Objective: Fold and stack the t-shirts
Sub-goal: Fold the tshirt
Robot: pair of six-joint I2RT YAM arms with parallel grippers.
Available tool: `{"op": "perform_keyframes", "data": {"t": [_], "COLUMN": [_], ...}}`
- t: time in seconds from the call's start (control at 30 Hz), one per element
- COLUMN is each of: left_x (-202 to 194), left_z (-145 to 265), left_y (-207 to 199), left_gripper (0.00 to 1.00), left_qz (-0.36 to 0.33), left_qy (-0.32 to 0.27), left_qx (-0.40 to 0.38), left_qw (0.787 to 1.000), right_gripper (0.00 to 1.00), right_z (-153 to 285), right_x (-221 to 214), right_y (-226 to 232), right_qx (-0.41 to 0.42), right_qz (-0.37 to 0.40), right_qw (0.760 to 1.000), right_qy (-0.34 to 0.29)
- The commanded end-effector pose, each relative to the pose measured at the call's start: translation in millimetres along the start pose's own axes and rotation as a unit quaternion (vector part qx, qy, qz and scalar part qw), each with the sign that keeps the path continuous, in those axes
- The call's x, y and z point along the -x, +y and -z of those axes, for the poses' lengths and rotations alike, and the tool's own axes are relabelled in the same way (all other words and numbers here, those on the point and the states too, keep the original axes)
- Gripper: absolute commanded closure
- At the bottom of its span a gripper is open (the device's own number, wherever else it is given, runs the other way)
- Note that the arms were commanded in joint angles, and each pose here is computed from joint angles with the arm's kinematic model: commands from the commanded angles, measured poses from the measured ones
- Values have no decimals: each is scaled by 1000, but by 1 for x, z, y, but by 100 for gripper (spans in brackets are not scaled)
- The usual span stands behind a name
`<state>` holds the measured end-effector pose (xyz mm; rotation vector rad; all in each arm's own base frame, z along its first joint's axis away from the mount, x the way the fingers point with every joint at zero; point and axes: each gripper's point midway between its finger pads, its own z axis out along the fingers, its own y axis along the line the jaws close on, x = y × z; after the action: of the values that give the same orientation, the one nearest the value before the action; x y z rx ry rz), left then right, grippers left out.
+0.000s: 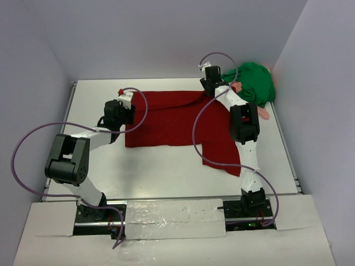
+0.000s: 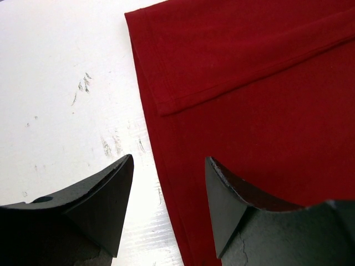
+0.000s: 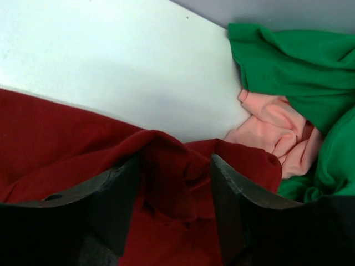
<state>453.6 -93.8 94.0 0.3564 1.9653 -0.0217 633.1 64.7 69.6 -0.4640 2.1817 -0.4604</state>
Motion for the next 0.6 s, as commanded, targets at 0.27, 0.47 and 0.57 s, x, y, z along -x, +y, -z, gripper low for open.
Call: {"op": "perform_keyframes", "data": {"t": [0.27,0.47,0.57], "left_x": [22,21,22], "left_z": [3,3,3], "left_y": [1,1,1], "left_gripper": [37,37,37], "left_qz": [-6,-7,-7], "left_qy": [-26,-25,-26], "left_qx": [1,0,0], "left_qw": [1000,1000,1000], "right_gripper": [37,38,38], "right_z": [21,34,42], "right_x": [18,4,4], "right_y": [-3,-6,-15], "right_qx": [-12,-8,-32], "right_qz": [0,5,10], "right_qw": [1000,1000,999], "right_qy": [-28,-6,-19]}}
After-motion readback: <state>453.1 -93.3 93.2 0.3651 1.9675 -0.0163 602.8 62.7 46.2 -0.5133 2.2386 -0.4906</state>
